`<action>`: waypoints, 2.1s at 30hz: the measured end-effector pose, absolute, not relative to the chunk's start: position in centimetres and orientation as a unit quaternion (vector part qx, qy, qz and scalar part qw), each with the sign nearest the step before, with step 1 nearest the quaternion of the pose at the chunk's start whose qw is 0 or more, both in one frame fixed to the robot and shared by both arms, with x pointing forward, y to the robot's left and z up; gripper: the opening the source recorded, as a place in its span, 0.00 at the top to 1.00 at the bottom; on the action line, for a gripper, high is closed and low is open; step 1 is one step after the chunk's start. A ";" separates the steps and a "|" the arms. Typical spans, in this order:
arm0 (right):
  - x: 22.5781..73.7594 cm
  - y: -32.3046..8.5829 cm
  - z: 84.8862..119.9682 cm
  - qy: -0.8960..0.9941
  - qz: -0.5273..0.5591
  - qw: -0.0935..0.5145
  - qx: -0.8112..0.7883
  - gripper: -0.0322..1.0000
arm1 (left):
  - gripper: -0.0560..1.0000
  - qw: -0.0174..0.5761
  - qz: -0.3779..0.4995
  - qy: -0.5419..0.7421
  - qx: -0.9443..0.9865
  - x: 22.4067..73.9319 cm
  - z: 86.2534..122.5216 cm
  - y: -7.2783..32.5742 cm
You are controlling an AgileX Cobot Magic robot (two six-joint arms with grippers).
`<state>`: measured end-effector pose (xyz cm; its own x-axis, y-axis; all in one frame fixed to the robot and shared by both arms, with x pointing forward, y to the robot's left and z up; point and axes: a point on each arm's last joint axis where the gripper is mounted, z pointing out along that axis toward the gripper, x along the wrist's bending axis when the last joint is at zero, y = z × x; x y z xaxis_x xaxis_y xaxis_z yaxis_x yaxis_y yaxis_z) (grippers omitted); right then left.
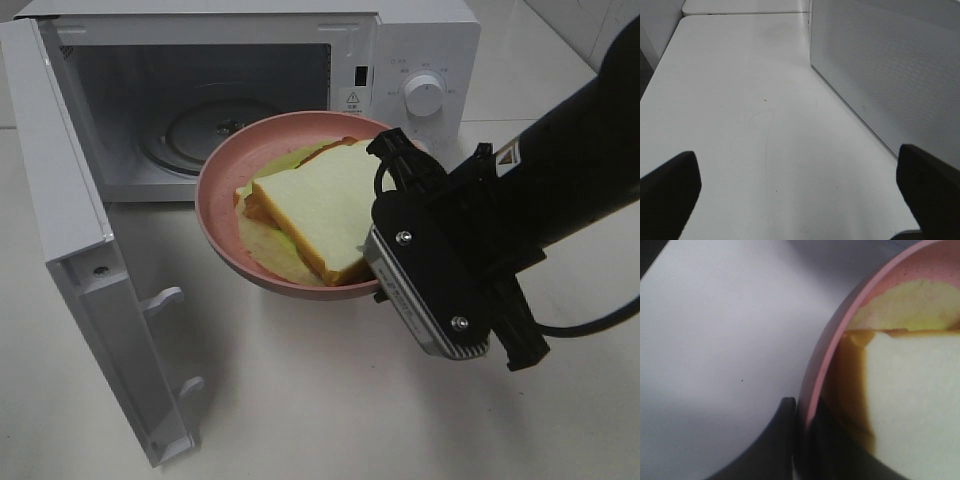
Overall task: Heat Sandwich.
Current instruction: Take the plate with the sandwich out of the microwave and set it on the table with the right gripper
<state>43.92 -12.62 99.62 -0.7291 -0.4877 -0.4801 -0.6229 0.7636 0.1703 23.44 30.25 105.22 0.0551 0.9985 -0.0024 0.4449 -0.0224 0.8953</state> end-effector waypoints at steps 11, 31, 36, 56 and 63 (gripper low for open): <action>41.3 -15.0 100.7 0.923 0.151 0.216 -0.282 0.91 | 0.01 0.383 0.361 0.585 0.617 23.4 105.2 30.3; 35.7 -20.1 100.5 0.935 0.133 0.232 -0.234 0.91 | 0.01 0.383 0.361 0.585 0.617 23.4 105.2 30.3; 34.9 -20.7 100.6 0.938 0.135 0.228 -0.225 0.91 | 0.01 0.383 0.361 0.585 0.617 23.4 105.2 30.3; 35.1 -23.4 100.3 0.976 0.042 0.213 -0.007 0.91 | 0.01 0.383 0.361 0.585 0.617 23.4 105.2 30.3; 35.2 -24.0 100.3 0.966 0.037 0.216 0.137 0.91 | 0.01 0.383 0.361 0.585 0.617 23.4 105.2 30.3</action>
<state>35.21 -24.02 100.31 -0.8694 0.2803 -0.4069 0.2486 0.9598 0.1301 23.44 30.25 105.22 0.0551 0.9985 -0.0024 0.4449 -0.0224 0.8953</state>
